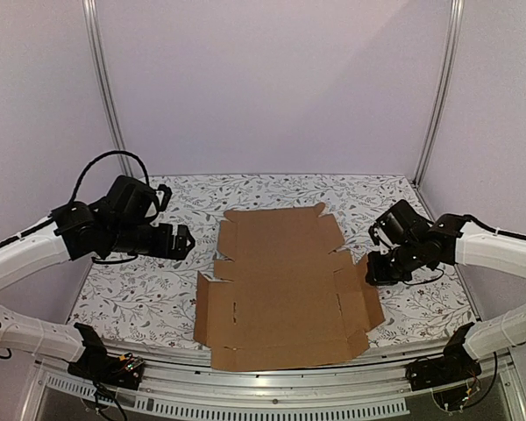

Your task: Fold the paper box

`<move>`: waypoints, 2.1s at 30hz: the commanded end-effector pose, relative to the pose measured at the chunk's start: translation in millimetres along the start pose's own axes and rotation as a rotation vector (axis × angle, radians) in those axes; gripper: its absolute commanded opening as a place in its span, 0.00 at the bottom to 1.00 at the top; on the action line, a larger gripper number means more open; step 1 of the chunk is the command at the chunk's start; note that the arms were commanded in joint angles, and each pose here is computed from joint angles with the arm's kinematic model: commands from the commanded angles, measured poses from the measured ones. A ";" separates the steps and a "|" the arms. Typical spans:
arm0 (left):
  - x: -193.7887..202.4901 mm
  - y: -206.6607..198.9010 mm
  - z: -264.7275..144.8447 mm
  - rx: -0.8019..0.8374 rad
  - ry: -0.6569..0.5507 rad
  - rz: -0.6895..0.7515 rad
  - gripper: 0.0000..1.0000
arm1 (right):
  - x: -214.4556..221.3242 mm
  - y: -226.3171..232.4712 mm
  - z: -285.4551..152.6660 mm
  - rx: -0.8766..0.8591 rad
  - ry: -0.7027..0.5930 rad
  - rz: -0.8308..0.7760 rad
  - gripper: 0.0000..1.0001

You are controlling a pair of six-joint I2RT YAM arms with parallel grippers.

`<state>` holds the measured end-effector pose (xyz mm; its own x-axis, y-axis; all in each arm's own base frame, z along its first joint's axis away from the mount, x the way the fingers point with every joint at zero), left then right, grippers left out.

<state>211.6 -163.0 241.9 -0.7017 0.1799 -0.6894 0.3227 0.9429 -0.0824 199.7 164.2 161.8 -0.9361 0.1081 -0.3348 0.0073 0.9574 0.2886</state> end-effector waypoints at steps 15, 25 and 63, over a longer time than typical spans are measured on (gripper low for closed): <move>-4.3 13.3 -48.0 -0.029 -0.083 0.023 1.00 | -114.8 81.6 -11.1 0.163 -0.159 -0.719 0.00; 8.1 21.1 -59.3 -0.025 -0.094 0.002 0.99 | -153.1 110.9 22.1 0.181 -0.017 -1.087 0.00; -0.8 7.2 -39.4 0.021 -0.084 0.061 0.99 | -185.9 72.0 -60.8 -0.072 -0.282 -0.611 0.72</move>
<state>187.1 -135.7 271.3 -0.6385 0.1833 -0.7475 0.3338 0.9411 -0.0544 369.2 202.8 300.0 -0.5802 -0.5030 -0.6405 -0.5807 0.8070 -0.1077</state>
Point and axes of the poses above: each gripper's point midway between its finger pads, its own z axis out along the fingers, its own y axis along the line the jaws close on, x = y × z, the point moved 7 cm from there along -z, back along the fingers, and after that the axes turned 7 degrees about z, right-handed, at the moved point
